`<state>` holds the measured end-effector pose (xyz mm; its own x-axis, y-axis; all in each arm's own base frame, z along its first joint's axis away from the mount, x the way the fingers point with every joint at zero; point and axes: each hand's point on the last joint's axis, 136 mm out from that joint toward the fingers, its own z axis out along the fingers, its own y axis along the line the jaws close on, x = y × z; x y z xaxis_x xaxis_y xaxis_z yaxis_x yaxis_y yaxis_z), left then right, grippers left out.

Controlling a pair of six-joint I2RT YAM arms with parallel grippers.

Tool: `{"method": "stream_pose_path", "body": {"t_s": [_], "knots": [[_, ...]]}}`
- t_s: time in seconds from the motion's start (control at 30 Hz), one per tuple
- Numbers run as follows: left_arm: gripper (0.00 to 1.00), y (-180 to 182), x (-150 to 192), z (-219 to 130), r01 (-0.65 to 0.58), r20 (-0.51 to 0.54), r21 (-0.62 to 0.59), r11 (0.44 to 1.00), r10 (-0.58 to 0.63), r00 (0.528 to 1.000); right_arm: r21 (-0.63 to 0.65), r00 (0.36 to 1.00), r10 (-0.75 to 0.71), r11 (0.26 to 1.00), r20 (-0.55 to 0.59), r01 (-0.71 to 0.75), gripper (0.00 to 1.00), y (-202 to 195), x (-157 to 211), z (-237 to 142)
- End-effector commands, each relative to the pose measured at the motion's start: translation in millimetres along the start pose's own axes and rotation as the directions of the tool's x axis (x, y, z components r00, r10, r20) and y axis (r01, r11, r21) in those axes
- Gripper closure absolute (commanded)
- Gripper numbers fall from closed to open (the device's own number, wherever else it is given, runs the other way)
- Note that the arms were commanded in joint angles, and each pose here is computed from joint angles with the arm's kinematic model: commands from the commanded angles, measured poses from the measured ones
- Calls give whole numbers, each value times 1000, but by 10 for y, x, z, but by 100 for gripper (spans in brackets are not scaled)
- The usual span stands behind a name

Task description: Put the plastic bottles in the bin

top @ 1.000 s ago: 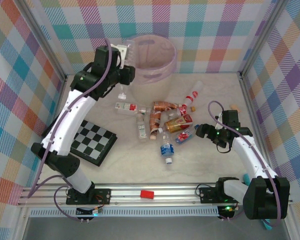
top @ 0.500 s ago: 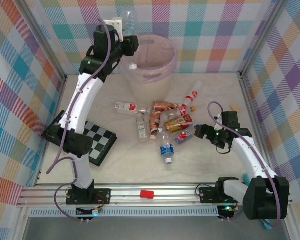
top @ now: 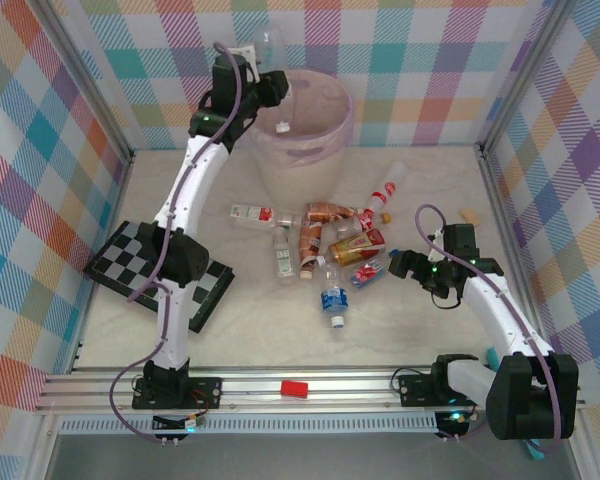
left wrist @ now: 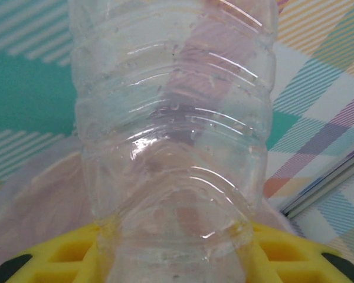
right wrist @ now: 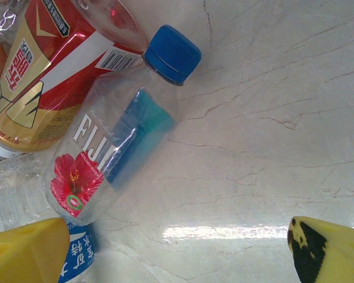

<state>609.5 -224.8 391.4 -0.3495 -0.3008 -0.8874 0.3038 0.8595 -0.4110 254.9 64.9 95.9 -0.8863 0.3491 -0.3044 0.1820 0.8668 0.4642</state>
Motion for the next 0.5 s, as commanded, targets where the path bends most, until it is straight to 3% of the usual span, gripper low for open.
{"method": "stream_pose_path", "body": {"t_s": [0.0,0.2,0.27,0.33,0.47], "knots": [[73,-99,-1,41,31,-6,71,997,-30,1000,-6,1000,-5,1000,16,5,5,0,-6,-26],[74,13,483,196,8,-145,44,999,-2,989,-11,1000,0,1000,16,0,5,9,-24,-7],[68,39,576,212,-8,-172,40,999,15,985,-11,1000,1,1000,18,-1,5,11,-30,-10],[54,36,624,221,-17,-185,50,999,26,982,-11,1000,1,1000,19,0,5,12,-30,-14],[41,36,662,233,-21,-193,54,998,31,981,-9,1000,4,1000,21,-4,5,7,-29,-21]]}}
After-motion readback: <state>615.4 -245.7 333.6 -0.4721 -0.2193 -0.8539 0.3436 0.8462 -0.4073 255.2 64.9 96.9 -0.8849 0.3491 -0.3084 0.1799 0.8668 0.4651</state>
